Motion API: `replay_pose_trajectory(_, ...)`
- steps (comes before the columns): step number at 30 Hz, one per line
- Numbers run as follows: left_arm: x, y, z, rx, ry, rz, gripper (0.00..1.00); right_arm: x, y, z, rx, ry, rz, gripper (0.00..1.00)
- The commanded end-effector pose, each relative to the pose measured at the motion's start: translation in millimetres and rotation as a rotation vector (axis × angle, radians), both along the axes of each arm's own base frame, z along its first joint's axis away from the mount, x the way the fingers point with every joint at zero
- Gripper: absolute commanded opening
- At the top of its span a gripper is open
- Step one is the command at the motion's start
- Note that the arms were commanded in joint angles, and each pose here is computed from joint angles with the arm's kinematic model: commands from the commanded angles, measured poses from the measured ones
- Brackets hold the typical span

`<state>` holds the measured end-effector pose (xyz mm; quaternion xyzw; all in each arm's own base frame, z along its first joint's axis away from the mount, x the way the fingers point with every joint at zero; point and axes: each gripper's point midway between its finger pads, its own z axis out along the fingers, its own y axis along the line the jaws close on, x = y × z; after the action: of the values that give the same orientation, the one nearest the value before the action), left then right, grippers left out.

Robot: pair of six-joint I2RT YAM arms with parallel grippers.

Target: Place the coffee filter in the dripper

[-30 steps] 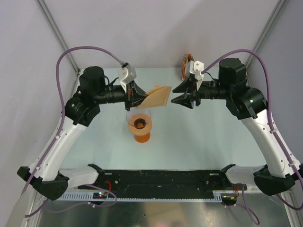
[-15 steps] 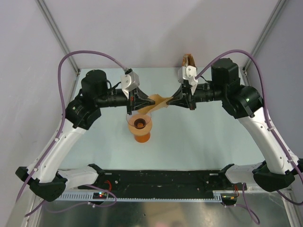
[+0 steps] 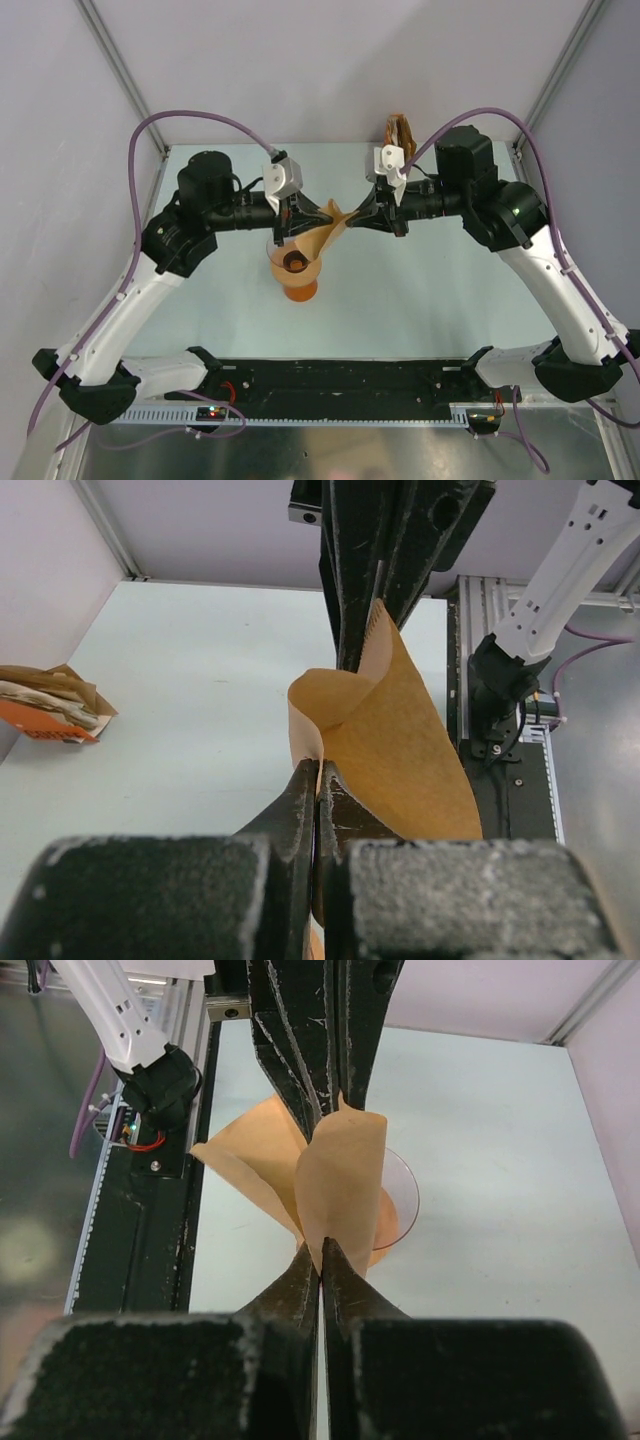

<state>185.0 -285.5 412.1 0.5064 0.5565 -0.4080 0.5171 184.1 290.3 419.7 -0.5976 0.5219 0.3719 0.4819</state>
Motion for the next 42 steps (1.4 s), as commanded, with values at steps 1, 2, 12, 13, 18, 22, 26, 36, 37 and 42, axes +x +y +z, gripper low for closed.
replay_pose_trajectory(1, 9.6, 1.6, 14.5, -0.029, -0.021, 0.08, 0.01, 1.8, 0.0, 17.9, 0.03, -0.064, -0.02, 0.0)
replay_pose_trajectory(2, 13.2, 3.3, 13.4, -0.028, -0.011, 0.107, 0.06, 3.7, -1.4, 18.6, 0.03, -0.073, -0.031, 0.0)
replay_pose_trajectory(12, 47.3, 26.8, 5.9, -0.087, 0.243, 0.311, 0.51, 16.1, -11.6, 23.4, 0.076, -0.139, -0.124, 0.0)
replay_pose_trajectory(13, 46.7, 25.2, 6.5, -0.092, 0.264, 0.3, 0.53, 17.8, -11.4, 22.7, 0.074, -0.15, -0.132, 0.0)
replay_pose_trajectory(18, 43.4, 19.2, 2.5, -0.11, 0.378, 0.272, 0.62, 31.3, -10.2, 27.5, 0.089, -0.221, -0.209, 0.0)
replay_pose_trajectory(22, 51.6, 19.6, -7.5, -0.119, 0.491, 0.296, 0.64, 36.7, -11.8, 30.5, 0.106, -0.272, -0.25, 0.0)
replay_pose_trajectory(26, 58.1, 19.1, -8.7, -0.136, 0.586, 0.287, 0.66, 41.2, -12.1, 31.2, 0.106, -0.318, -0.282, 0.0)
replay_pose_trajectory(36, 58.7, 14.4, -12.9, -0.155, 0.728, 0.245, 0.72, 51.4, -12.0, 31.5, 0.101, -0.383, -0.344, 0.0)
replay_pose_trajectory(37, 58.7, 13.5, -12.1, -0.158, 0.741, 0.235, 0.71, 51.9, -11.7, 30.7, 0.099, -0.387, -0.347, 0.0)
replay_pose_trajectory(42, 57.6, 10.8, -11.6, -0.16, 0.771, 0.206, 0.64, 54.9, -8.2, 29.6, 0.092, -0.406, -0.359, 0.0)
